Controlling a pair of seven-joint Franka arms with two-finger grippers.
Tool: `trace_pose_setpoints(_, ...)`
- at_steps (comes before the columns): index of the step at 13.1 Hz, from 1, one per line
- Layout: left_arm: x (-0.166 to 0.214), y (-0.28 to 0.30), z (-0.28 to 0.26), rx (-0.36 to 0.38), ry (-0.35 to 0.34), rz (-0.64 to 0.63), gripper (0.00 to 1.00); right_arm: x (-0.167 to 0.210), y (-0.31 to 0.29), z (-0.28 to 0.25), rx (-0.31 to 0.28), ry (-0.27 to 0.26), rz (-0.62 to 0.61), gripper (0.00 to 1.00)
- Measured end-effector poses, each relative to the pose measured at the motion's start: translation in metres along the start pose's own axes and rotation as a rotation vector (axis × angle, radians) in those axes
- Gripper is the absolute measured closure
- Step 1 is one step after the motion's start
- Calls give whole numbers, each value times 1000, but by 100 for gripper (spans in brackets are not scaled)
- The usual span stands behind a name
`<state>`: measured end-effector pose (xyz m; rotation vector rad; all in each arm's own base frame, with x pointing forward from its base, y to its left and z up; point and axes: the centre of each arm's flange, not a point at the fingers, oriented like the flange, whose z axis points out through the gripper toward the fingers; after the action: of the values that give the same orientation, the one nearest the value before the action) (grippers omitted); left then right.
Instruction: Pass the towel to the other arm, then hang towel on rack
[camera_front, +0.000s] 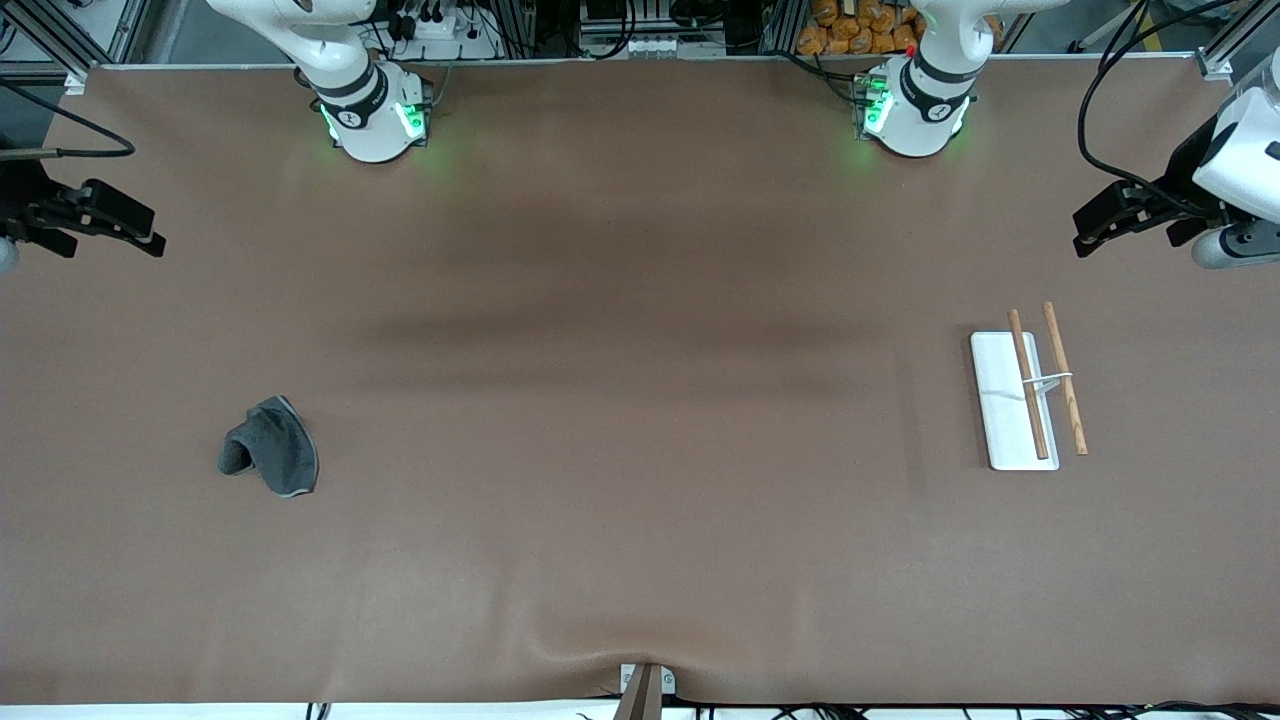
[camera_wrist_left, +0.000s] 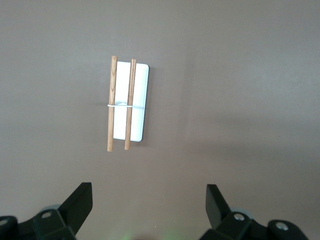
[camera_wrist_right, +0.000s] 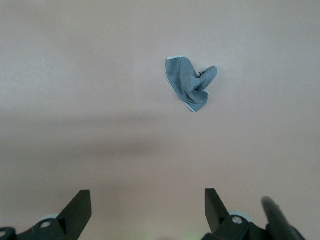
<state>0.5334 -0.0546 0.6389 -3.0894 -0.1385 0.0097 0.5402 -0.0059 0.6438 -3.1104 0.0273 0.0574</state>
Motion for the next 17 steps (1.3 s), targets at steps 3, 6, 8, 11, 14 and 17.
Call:
trace_pose_setpoints(3,-2,2,-4,1,-6,4,0,0,-4,0,0,0,-7,0)
trace_pose_setpoints(6,-5,7,-12,2,-4,14,0,0,-6,0,0,1,-12,0)
trace_pose_setpoints(8,-5,7,-12,2,-6,14,0,0,-6,0,-1,1,-11,0)
trace_pose_setpoints(11,-5,6,-10,3,-13,13,0,0,-6,0,-2,3,-11,0)
trace_pose_setpoints(14,-5,6,-8,5,-24,13,0,0,-6,0,-4,4,-11,0)
trace_pose_setpoints(17,-5,6,-7,5,-27,13,0,0,-6,0,-5,3,-11,0)
